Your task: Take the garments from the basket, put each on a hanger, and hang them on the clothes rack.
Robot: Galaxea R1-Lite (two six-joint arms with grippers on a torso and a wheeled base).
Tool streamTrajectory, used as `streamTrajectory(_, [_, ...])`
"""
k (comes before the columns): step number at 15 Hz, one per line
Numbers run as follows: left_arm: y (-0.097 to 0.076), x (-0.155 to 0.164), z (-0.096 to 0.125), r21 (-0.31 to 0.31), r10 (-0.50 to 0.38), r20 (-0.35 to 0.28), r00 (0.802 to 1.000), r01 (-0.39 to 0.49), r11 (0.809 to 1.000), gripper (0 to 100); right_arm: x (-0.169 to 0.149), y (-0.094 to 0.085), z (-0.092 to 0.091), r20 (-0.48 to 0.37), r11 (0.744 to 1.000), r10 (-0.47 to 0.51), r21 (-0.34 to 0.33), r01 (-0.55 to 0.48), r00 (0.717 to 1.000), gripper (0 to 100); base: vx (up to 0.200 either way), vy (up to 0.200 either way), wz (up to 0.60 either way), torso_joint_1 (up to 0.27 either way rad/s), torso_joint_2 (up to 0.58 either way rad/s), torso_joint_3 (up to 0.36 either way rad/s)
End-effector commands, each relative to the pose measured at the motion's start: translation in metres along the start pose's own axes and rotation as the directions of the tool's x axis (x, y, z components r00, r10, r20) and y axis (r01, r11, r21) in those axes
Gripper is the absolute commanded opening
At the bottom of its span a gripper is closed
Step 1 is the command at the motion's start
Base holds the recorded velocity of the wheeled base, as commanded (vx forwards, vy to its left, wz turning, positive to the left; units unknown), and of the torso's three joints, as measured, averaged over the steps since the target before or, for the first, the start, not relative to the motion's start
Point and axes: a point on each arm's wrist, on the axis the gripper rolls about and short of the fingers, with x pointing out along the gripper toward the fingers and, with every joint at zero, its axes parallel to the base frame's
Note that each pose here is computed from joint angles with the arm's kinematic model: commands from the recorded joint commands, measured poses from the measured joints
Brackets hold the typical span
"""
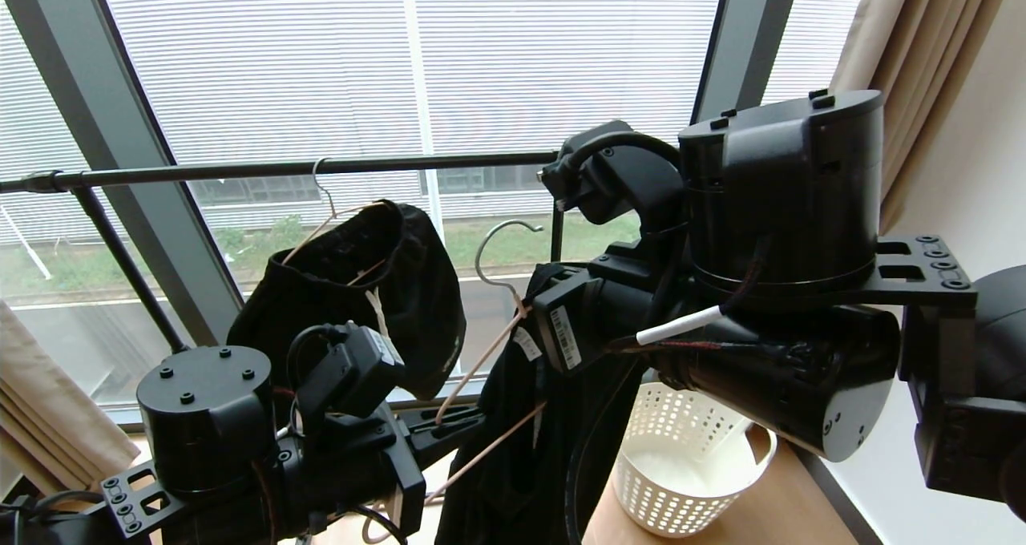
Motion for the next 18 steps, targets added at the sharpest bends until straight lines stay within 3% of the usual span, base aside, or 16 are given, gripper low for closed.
streamTrajectory(1, [0.0,0.0,0.0,-0.001,0.001,-0.002,1.0,-0.001,1.0,0,-0.003,-0.002,0.001,0.004,1.0,-0.001,0.002,0.001,1.0,100,0.0,0.0,0.0,0.0,0.0,0.0])
streamTrajectory(7, [0.001,-0.001,0.0,0.001,0.004,0.001,1.0,-0.004,1.0,0,-0.024,-0.033,0.002,0.022,0.998,-0.057,0.034,0.056,0.998,100,0.0,0.0,0.0,0.0,0.0,0.0])
streamTrajectory(13, [0.003,0.001,0.005,0.007,0.012,0.04,0.999,-0.013,1.0,0,-0.034,-0.032,-0.014,-0.02,0.999,-0.035,0.005,0.035,0.999,100,0.0,0.0,0.0,0.0,0.0,0.0])
streamTrajectory(18, [0.003,0.0,0.005,0.007,0.014,0.038,0.999,-0.014,1.0,0,-0.055,-0.027,-0.019,-0.028,0.997,0.035,-0.063,-0.037,0.999,100,0.0,0.0,0.0,0.0,0.0,0.0])
